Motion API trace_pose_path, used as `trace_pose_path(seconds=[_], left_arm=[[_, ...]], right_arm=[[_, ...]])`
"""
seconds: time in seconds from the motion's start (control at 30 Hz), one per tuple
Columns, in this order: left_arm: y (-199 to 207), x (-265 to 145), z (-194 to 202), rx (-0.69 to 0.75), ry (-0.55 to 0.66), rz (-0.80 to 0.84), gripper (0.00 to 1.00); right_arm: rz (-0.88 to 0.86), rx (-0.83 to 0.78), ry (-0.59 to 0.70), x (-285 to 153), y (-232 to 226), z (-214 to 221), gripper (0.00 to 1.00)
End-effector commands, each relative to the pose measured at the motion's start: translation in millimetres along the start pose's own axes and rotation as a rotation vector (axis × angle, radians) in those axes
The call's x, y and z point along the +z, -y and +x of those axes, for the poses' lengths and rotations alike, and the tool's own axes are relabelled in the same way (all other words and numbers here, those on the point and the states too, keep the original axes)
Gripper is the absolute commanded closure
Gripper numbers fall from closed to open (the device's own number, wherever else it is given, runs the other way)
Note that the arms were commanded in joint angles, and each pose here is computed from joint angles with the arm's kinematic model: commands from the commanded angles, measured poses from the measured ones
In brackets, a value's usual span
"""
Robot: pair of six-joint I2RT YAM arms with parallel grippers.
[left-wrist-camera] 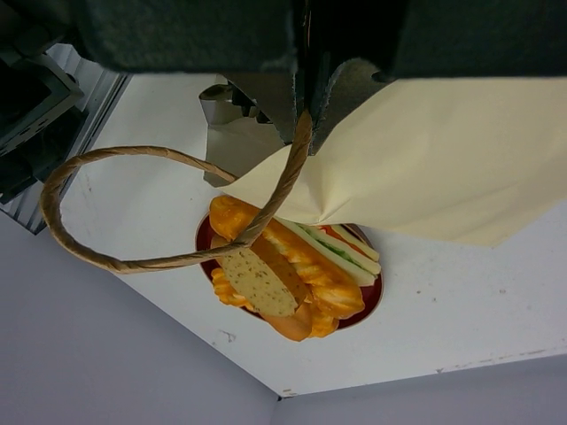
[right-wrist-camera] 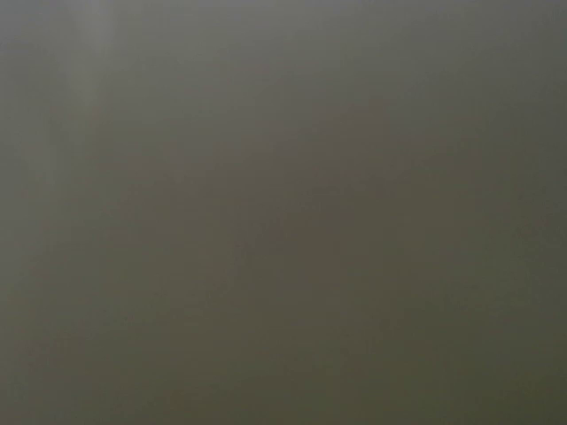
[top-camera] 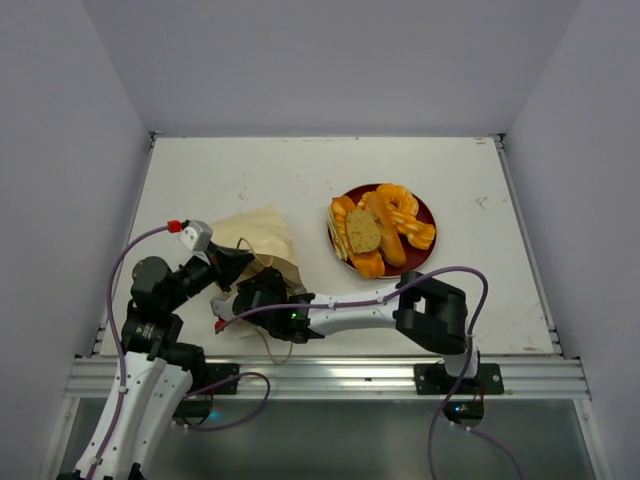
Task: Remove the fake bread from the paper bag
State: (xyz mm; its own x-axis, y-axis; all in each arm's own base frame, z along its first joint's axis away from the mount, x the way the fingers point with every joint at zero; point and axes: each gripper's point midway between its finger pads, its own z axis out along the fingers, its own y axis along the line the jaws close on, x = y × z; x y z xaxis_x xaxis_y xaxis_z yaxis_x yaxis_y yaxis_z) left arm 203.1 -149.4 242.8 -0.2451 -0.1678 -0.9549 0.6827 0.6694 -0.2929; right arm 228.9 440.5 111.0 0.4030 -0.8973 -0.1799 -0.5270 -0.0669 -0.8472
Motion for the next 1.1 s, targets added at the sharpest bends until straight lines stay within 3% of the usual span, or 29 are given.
trace_pose_path(seconds=[0.0, 0.2, 0.47, 0.6, 1.07], left_arm=[[16.0, -3.0, -19.5, 0.000, 0.034, 0.050, 0.97], [15.9, -2.8, -18.8, -0.004, 0.035, 0.050, 0.97], [16.5, -4.2, -18.9, 0.000, 0.043, 0.050, 0.97], [10.9, -3.5, -14.1, 0.004, 0.040, 0.028, 0.97], [-20.5, 1.8, -7.8, 0.006, 0.052, -0.111, 0.97]], right_arm=[[0.020, 0.052, -0.002, 7.3, 12.6, -4.1, 0.58], [0.009, 0.059, -0.014, 11.3, 11.9, -0.5, 0.62], [-0.005, 0.078, -0.009, 8.4, 12.5, 2.8, 0.87], [-0.021, 0.102, 0.015, -3.0, 17.4, 4.4, 0.94], [-0.179, 0.177, 0.189, -97.3, 23.7, 41.9, 1.00]])
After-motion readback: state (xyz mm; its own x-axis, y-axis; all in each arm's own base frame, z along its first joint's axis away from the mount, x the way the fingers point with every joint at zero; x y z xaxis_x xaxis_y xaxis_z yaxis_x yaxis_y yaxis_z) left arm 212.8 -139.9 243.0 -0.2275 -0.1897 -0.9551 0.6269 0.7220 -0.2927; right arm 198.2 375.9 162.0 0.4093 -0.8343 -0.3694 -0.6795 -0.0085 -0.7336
